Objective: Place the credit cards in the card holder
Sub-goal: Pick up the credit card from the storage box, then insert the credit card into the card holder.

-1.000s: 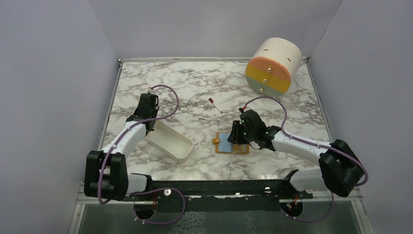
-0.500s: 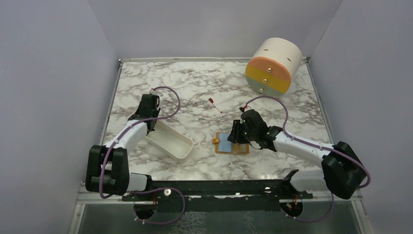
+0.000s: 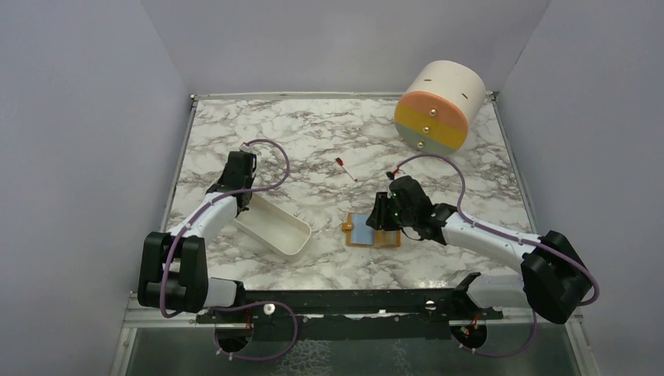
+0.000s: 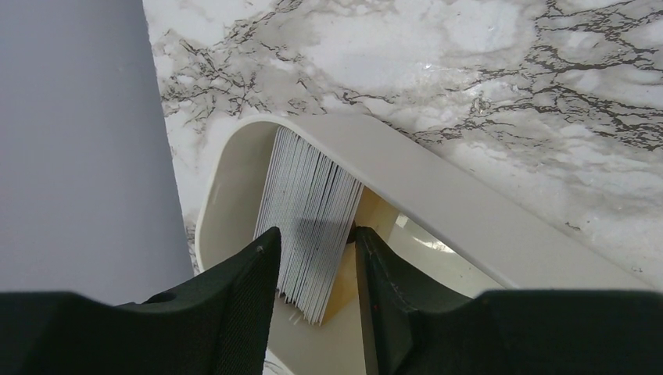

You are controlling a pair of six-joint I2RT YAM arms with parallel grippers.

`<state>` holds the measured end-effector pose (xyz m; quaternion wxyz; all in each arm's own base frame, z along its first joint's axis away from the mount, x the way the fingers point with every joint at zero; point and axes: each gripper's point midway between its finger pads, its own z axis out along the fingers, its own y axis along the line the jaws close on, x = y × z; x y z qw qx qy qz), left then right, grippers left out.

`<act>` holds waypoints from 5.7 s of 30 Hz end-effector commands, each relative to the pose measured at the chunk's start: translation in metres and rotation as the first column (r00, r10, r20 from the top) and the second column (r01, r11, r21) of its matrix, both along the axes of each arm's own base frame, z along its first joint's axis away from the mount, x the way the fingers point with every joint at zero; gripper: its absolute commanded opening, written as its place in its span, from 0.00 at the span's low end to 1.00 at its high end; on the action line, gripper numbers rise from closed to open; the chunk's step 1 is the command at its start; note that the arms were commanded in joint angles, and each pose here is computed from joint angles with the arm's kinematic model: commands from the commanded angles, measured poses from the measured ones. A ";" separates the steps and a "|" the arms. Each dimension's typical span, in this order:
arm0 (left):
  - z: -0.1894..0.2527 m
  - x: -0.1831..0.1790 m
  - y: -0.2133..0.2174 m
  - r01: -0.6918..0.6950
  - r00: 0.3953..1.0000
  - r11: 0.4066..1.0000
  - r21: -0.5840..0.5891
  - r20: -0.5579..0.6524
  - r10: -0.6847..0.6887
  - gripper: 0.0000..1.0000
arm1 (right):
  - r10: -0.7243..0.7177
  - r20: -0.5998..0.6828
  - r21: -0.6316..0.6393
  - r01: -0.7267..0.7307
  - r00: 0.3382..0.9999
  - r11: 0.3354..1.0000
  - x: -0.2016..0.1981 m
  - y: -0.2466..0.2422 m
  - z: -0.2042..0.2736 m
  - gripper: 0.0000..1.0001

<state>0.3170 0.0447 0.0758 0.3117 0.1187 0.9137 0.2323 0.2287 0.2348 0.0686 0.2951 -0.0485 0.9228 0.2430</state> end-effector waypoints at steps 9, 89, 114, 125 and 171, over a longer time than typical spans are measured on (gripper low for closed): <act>0.016 0.006 0.009 -0.031 0.999 0.999 0.043 0.042 0.029 0.30 | 0.009 0.035 0.013 -0.009 0.999 1.000 0.001 0.001 0.005 0.36; 0.164 -0.067 -0.160 0.210 0.972 0.433 -0.876 0.233 -0.001 0.00 | 0.350 0.309 0.631 -0.466 0.884 0.621 -0.011 0.164 0.162 0.71; 0.162 -0.085 -0.214 0.160 0.984 0.000 -0.987 0.160 -0.083 0.00 | 0.374 0.242 0.722 -0.423 0.895 0.547 -0.018 0.177 0.147 0.26; 0.141 -0.081 -0.204 0.136 0.989 0.124 -0.983 0.127 -0.082 0.60 | 0.323 0.246 0.622 -0.405 0.914 0.670 -0.019 0.153 0.133 0.01; 0.009 -0.085 -0.363 0.157 0.857 0.415 -0.896 -0.086 -0.509 0.32 | 0.097 -0.172 0.184 -0.065 0.980 0.981 0.000 -0.027 0.003 0.01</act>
